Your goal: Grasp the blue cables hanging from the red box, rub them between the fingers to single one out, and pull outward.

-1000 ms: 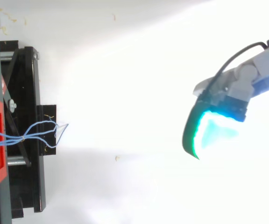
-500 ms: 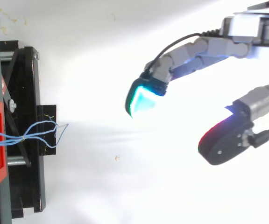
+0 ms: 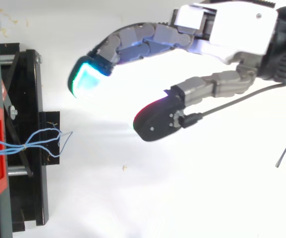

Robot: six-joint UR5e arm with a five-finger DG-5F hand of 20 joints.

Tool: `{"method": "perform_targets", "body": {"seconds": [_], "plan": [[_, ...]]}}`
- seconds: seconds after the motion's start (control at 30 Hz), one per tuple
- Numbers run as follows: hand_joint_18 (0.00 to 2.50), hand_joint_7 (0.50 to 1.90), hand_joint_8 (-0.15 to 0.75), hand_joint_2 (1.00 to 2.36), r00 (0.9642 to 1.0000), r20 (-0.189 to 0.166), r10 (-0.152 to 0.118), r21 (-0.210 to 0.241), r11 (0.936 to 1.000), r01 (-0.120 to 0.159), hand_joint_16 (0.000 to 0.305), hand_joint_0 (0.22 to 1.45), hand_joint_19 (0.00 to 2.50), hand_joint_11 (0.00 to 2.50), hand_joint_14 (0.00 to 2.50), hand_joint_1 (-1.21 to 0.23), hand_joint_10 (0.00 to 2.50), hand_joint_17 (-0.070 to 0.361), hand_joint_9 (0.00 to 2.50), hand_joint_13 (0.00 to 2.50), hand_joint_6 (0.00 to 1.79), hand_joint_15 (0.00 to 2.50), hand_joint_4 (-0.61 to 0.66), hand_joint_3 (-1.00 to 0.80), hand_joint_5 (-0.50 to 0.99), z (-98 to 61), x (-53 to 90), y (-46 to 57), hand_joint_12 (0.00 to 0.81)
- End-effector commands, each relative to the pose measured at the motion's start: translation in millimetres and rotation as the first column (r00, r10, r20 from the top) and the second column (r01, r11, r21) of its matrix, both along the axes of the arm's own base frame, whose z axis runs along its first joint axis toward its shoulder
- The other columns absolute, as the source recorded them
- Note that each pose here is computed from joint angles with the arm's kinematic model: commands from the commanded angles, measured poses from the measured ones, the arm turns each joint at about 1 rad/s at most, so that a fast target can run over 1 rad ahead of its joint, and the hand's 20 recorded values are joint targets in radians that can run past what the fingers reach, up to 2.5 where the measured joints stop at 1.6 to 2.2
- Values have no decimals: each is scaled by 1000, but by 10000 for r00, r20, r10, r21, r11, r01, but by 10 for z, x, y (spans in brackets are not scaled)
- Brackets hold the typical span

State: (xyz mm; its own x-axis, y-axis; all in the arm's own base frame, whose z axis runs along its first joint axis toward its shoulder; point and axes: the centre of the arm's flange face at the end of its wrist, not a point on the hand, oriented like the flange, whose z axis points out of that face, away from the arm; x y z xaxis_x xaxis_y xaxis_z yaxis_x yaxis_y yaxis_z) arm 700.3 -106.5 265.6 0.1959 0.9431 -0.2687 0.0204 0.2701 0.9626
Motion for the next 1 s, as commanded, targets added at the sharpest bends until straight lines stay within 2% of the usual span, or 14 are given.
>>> {"method": "perform_targets", "body": {"seconds": [0.0, 0.1, 0.23, 0.3, 0.33, 0.43, 0.6, 0.73, 0.87, 0.9, 0.97], "plan": [[307, 720, 308, 1000, 9985, 397, -383, -16, 9993, 384, 59, 484, 158, 0, 4, -495, 0, 132, 558, 377, 502, 106, 356, -500, -172, -364, 168, 12, 393], [307, 719, 309, 1000, 9966, 653, -506, 35, 9987, 505, 59, 484, 159, 0, 4, -496, 0, 132, 560, 377, 502, 98, 356, -500, -171, -418, 268, 47, 393], [308, 721, 309, 1000, 9946, 534, -892, -38, 9960, 895, 59, 485, 170, 0, 4, -497, 0, 132, 559, 380, 502, 104, 354, -500, -170, -558, 376, 89, 393], [309, 722, 309, 1000, 9949, 445, -909, -107, 9958, 915, 59, 485, 170, 0, 4, -498, 0, 132, 560, 381, 502, 104, 358, -500, -170, -613, 390, 118, 394], [310, 723, 310, 1000, 9950, 382, -927, -201, 9954, 936, 59, 485, 164, 0, 3, -498, 0, 132, 560, 382, 502, 101, 361, -500, -170, -699, 409, 148, 393], [309, 724, 310, 1000, 9968, 157, -789, -249, 9965, 793, 59, 485, 166, 0, 3, -499, 0, 132, 562, 382, 502, 104, 360, -500, -169, -941, 534, 245, 392], [311, 728, 311, 1000, 9991, -20, -434, -206, 9988, 433, 59, 486, 169, 0, 3, -499, 0, 132, 567, 384, 502, 101, 360, -500, -168, -1159, 632, 380, 392], [311, 730, 310, 1000, 9996, 74, -267, -248, 9993, 269, 59, 486, 169, 0, 4, -499, 0, 132, 568, 384, 502, 108, 364, -500, -168, -1158, 653, 501, 392], [311, 731, 312, 1000, 9995, 263, -199, -404, 9990, 210, 58, 487, 169, 0, 3, -500, 0, 132, 572, 385, 502, 108, 364, -500, -166, -1145, 679, 553, 391], [311, 734, 312, 1000, 9994, 296, -160, -529, 9984, 175, 58, 488, 169, 0, 4, -499, 0, 132, 572, 385, 502, 105, 365, -500, -166, -1284, 707, 592, 391], [313, 737, 315, 1000, 9988, 475, -115, -514, 9986, 140, 59, 488, 171, 0, 4, -500, 0, 132, 574, 386, 502, 112, 365, -500, -166, -1401, 741, 612, 390]]}}
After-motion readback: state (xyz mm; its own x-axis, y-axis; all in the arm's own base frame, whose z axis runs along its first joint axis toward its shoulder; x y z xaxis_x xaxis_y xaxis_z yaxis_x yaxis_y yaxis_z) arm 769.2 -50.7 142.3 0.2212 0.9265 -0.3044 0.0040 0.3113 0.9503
